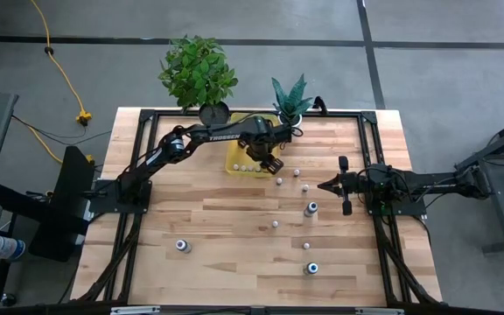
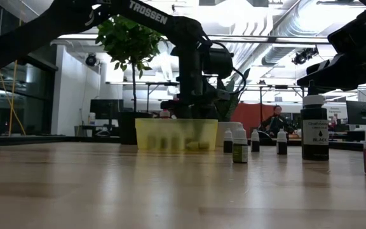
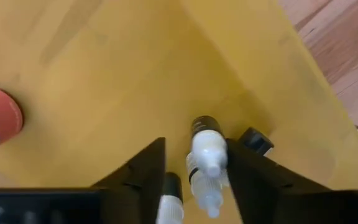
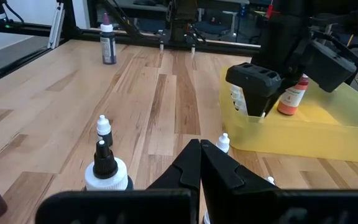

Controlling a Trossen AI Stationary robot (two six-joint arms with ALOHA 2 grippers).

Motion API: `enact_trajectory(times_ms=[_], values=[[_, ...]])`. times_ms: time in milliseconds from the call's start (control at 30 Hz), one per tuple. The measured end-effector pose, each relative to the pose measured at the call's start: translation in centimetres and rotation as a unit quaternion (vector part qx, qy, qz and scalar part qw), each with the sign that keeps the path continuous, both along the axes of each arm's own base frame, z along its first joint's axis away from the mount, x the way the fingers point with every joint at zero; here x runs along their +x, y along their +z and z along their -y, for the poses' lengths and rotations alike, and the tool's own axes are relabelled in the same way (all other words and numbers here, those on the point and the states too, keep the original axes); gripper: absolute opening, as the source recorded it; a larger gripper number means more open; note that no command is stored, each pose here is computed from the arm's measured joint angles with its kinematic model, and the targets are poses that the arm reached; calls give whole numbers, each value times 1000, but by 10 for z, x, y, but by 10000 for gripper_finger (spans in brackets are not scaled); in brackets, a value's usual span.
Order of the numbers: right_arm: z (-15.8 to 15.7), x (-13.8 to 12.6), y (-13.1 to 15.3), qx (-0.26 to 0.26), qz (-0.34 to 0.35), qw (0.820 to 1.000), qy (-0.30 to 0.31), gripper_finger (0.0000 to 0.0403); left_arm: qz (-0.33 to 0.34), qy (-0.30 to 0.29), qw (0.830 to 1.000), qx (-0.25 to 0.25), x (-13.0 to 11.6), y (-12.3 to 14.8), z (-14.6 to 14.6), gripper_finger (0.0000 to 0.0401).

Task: Pick & Place food coloring
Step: Put the small black food coloring bottle into the yellow bin, then put the large purple food coloring bottle into the yellow bin

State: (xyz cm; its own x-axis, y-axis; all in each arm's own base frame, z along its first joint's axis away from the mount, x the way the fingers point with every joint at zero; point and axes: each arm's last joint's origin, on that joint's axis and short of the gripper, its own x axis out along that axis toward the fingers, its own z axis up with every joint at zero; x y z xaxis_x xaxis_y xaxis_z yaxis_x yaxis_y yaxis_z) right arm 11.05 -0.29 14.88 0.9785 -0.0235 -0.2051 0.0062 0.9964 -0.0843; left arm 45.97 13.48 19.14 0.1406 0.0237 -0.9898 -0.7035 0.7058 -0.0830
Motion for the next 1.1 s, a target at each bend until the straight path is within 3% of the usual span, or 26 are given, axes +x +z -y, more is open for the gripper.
enact_trajectory(times_ms=[133, 267, 433, 700, 933, 1100], values=[[0, 0, 0, 0, 0, 1000, 0, 0, 5, -9, 1000, 7, 1, 4, 0, 216], [0, 0, 0, 0, 0, 1000, 0, 0, 18, -22, 999, 41, 3, 23, -4, 248], [0, 0, 0, 0, 0, 1000, 0, 0, 24, -15, 996, 79, 1, 51, -6, 254], [0, 0, 0, 0, 0, 1000, 0, 0, 59, -10, 995, 76, -14, 92, 5, 255], [0, 0, 0, 0, 1, 1000, 0, 0, 46, 4, 997, 55, -36, 129, 47, 255], [0, 0, 0, 0, 0, 1000, 0, 0, 28, -27, 998, 48, -51, 149, 91, 255]])
